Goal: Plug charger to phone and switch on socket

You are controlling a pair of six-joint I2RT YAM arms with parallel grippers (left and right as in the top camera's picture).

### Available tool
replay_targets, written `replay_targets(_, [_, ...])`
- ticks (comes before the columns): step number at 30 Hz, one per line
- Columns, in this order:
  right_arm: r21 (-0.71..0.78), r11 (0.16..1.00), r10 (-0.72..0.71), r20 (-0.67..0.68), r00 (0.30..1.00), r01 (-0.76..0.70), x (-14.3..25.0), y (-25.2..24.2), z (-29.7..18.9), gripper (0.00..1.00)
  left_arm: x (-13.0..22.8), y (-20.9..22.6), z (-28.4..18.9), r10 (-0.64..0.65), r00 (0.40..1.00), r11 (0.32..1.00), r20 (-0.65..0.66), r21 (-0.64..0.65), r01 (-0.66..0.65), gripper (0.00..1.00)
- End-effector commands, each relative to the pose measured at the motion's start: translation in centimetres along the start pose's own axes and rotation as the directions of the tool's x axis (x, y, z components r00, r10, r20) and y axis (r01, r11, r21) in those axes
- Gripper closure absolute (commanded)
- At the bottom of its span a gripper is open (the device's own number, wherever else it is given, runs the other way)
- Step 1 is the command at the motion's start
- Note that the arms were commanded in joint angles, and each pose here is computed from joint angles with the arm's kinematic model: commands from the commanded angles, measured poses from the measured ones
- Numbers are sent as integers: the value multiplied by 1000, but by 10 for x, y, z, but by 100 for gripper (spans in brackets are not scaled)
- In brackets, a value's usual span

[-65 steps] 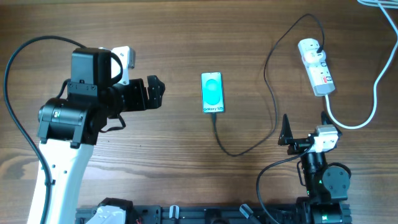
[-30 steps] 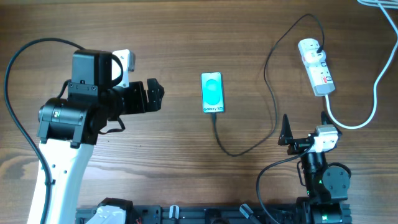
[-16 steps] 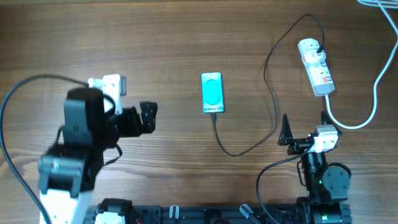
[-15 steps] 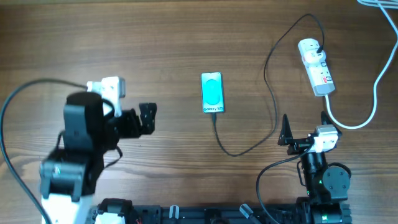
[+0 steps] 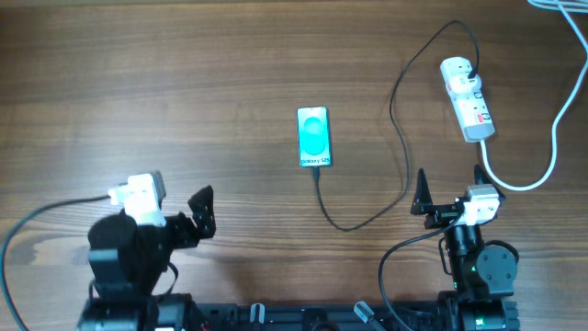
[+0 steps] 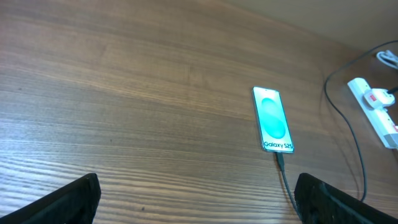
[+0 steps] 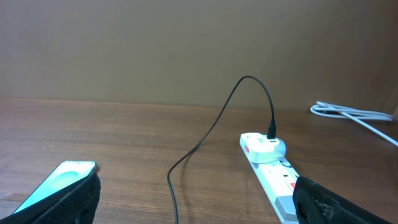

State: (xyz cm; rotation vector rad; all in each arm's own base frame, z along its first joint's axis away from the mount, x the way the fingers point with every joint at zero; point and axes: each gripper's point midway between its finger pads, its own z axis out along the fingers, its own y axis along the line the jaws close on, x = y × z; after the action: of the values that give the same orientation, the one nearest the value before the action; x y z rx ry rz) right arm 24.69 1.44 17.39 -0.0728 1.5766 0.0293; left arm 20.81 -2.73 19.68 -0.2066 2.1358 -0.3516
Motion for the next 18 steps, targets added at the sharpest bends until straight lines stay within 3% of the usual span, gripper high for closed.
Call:
replay_targets(1, [-3,1000,4,12,1000,-4,-2,0,-1,0,8,5,-3,28,996,1000,85,5,-28,0])
replay_targets(9, [-3,1000,3,11,1000,-3,-2,0,-1,0,11,4,-11,53,971,997,235,39,-64,0])
replay_targets(18, [-3,1000,3,11,1000,-3,-2,0,-1,0,3,12,13,63,936,996,346,42,-83,0])
